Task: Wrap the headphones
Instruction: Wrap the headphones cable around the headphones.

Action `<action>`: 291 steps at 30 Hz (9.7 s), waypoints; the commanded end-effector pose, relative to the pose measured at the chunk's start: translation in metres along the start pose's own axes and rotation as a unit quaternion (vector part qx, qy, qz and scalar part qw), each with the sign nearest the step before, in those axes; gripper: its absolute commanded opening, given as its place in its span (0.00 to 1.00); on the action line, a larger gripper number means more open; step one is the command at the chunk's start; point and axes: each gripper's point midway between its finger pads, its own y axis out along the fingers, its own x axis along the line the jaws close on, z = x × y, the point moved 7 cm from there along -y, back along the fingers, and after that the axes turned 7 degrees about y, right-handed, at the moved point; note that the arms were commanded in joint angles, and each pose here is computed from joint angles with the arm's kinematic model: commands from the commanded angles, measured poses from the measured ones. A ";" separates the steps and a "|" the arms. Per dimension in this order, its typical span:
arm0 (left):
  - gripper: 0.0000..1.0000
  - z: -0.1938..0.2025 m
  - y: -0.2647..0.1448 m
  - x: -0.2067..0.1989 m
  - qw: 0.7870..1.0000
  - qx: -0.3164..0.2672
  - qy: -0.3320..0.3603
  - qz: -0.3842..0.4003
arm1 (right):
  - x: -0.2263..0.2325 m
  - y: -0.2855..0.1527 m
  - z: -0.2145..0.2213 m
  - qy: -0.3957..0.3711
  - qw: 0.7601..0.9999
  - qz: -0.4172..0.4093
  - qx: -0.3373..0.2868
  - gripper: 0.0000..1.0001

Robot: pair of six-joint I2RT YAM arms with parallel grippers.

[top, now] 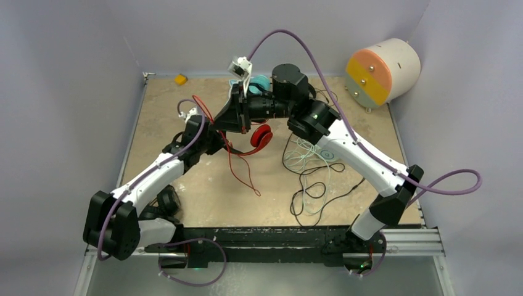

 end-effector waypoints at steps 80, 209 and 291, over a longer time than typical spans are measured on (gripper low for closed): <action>0.00 -0.153 -0.185 -0.115 0.959 -0.031 -0.016 0.280 | -0.154 -0.150 0.246 0.323 0.899 0.291 0.054 0.00; 0.00 -0.103 -0.085 -0.072 0.994 -0.096 0.035 0.043 | -0.140 -0.069 0.198 0.213 0.959 0.186 0.033 0.06; 0.00 -0.157 -0.215 -0.046 0.963 -0.223 0.113 -0.102 | -0.258 -0.221 0.161 0.265 0.700 0.651 -0.127 0.00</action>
